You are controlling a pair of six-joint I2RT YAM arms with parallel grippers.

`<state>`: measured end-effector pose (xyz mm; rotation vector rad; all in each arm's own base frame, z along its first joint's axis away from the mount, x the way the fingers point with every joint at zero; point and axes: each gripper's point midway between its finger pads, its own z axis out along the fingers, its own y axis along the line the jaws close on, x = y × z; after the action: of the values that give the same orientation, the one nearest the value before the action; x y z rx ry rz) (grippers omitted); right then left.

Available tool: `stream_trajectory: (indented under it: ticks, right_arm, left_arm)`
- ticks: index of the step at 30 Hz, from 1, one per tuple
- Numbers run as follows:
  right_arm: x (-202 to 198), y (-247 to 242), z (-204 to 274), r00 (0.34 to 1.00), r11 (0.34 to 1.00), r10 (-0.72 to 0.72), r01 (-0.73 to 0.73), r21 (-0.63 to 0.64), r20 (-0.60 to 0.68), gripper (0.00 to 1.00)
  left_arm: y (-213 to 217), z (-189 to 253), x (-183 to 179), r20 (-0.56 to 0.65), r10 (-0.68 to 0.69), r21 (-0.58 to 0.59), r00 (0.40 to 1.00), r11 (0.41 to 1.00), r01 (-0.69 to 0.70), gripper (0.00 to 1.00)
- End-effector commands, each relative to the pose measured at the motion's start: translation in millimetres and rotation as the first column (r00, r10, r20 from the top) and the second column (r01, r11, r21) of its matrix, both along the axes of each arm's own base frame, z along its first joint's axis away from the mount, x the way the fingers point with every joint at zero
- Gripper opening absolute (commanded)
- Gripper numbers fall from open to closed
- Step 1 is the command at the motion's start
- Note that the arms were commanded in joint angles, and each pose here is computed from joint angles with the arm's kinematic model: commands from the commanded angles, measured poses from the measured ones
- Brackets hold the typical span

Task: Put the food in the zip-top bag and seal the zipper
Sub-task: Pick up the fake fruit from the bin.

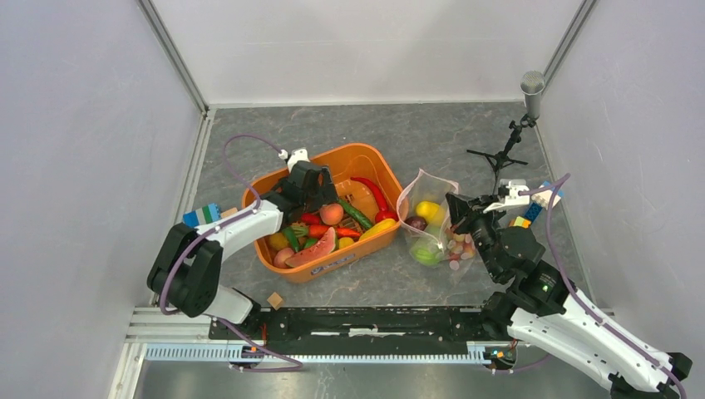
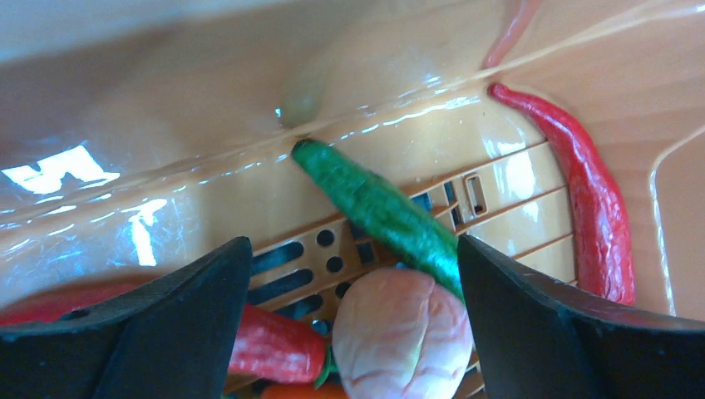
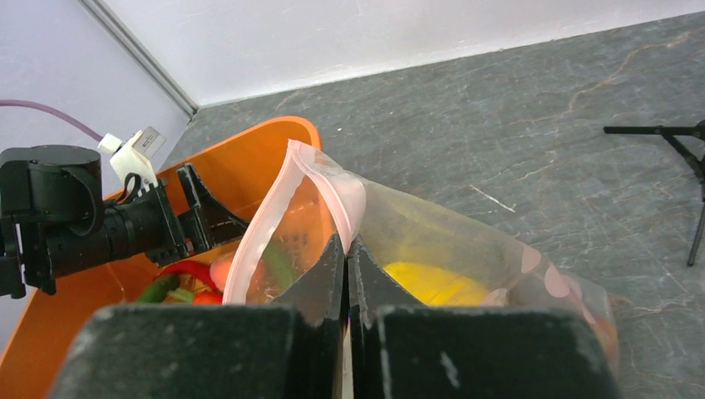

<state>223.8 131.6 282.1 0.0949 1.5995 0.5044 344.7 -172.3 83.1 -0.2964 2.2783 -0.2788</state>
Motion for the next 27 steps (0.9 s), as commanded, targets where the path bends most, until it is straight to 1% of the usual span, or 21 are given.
stream_trajectory:
  ticks: [1, 5, 8, 11, 14, 15, 18, 20, 22, 26, 27]
  right_arm:
    - [-4.0, 12.5, 3.2, 0.998, 0.997, 0.061, -0.06, 0.046, -0.011, 0.02]
    - [-5.1, 14.7, -2.0, 0.997, 0.996, 0.071, -0.07, 0.056, -0.027, 0.02]
    - [-6.0, 15.4, -5.1, 0.996, 0.996, 0.074, -0.071, 0.06, -0.04, 0.02]
    - [-6.3, 15.5, -6.3, 0.996, 0.995, 0.074, -0.071, 0.064, -0.045, 0.02]
    - [-6.4, 16.7, -8.1, 0.996, 0.995, 0.08, -0.077, 0.065, -0.05, 0.02]
    - [-6.9, 17.9, -9.4, 0.995, 0.994, 0.085, -0.082, 0.066, -0.051, 0.02]
    - [-6.6, 19.3, -13.3, 0.995, 0.994, 0.089, -0.085, 0.072, -0.052, 0.02]
    - [-6.9, 19.9, -12.7, 0.994, 0.994, 0.093, -0.089, 0.07, -0.051, 0.02]
    - [-7.5, 20.5, -11.4, 0.994, 0.993, 0.098, -0.095, 0.066, -0.054, 0.02]
    - [-9.1, 21.0, -13.4, 0.993, 0.992, 0.105, -0.101, 0.079, -0.056, 0.02]
    - [-9.6, 21.0, -14.1, 0.993, 0.991, 0.107, -0.102, 0.086, -0.057, 0.02]
  left_arm:
    - [-1.0, 7.7, -11.8, -0.013, -0.118, 0.04, 0.993, 0.992, 0.118, 1.0]
    - [-9.1, -0.7, -26.9, -0.057, -0.229, 0.035, 0.972, 0.972, 0.231, 1.0]
    - [-16.5, -2.9, -34.3, -0.044, -0.298, 0.011, 0.954, 0.954, 0.298, 1.0]
    - [-23.0, 0.1, -40.2, -0.045, -0.34, -0.016, 0.939, 0.94, 0.34, 1.0]
    - [-26.1, 0.0, -49.9, -0.093, -0.375, -0.031, 0.922, 0.927, 0.374, 1.0]
    - [-25.0, -0.2, -52.1, -0.104, -0.378, -0.03, 0.92, 0.926, 0.377, 0.98]
    - [-22.6, -1.8, -55.1, -0.105, -0.375, -0.026, 0.921, 0.927, 0.375, 0.85]
    - [-20.8, 3.2, -56.2, -0.096, -0.37, -0.026, 0.924, 0.929, 0.369, 0.71]
    - [-21.3, 12.8, -56.1, -0.068, -0.366, -0.036, 0.928, 0.93, 0.365, 0.63]
    - [-19.9, 35.3, -54.1, 0.003, -0.352, -0.044, 0.936, 0.935, 0.352, 0.53]
    - [-19.6, 42.6, -54.1, 0.024, -0.35, -0.048, 0.936, 0.935, 0.351, 0.52]
